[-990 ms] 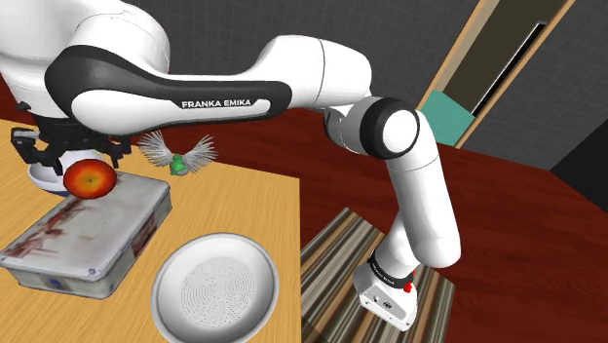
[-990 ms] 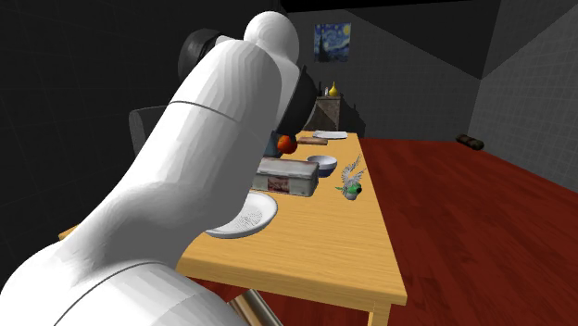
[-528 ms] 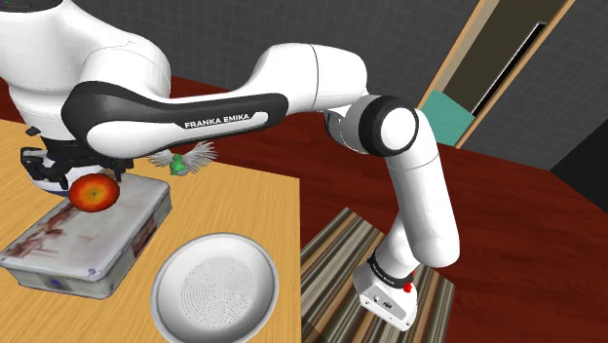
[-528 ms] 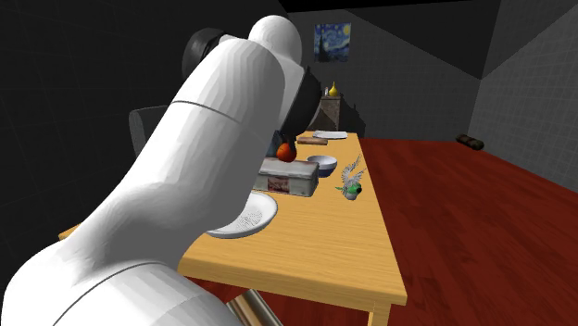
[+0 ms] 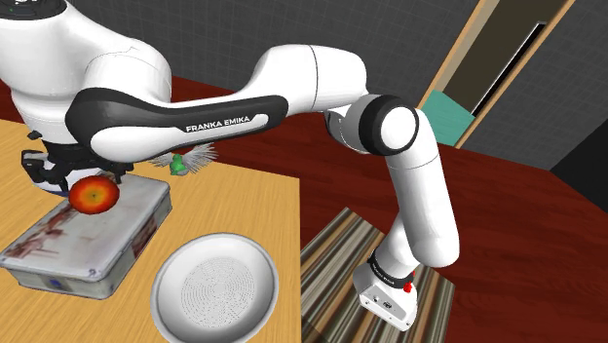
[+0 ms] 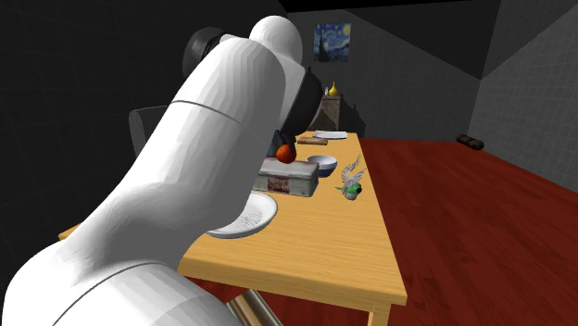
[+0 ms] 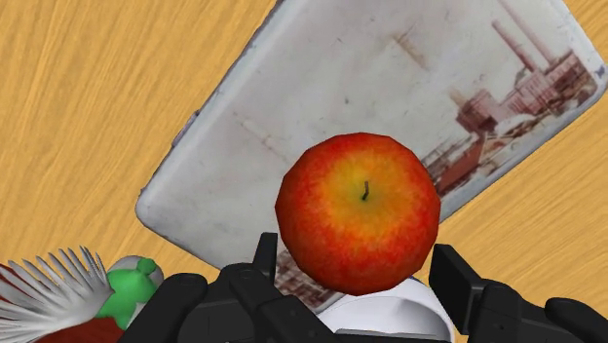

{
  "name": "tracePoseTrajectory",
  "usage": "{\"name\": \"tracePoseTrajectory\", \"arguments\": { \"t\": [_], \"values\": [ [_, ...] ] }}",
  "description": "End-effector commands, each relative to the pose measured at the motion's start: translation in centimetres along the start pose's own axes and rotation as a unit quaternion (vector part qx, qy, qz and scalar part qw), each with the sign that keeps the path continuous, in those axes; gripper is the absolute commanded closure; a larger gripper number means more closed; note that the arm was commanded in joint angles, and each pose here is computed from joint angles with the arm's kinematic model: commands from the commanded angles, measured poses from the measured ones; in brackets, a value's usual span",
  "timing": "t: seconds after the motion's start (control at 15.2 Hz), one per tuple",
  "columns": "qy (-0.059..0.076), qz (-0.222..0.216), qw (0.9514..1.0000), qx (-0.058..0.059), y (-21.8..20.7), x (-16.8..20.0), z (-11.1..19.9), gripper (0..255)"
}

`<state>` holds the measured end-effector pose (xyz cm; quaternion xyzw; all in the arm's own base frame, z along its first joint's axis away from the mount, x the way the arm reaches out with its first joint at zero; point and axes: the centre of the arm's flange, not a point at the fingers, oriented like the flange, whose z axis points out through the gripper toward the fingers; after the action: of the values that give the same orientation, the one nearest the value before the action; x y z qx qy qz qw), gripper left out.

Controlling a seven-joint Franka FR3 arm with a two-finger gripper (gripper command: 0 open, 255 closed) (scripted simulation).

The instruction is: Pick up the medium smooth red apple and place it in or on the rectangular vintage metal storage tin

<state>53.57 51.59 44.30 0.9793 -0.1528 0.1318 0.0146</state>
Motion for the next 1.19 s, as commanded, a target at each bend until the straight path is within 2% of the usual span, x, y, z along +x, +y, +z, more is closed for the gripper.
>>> {"name": "tracePoseTrajectory", "arguments": {
  "t": [0.0, 0.33, 0.59, 1.12],
  "values": [
    [-0.002, 0.000, 1.0000, -0.003, 0.1, -0.1, 0.4, 0],
    [-0.002, -0.001, 1.0000, -0.003, 0.0, 0.0, 0.4, 0],
    [-0.002, -0.001, 1.0000, -0.003, 0.0, 0.0, -4.6, 0],
    [-0.002, -0.001, 1.0000, -0.003, 0.0, 0.0, -4.6, 0]
  ]
}}
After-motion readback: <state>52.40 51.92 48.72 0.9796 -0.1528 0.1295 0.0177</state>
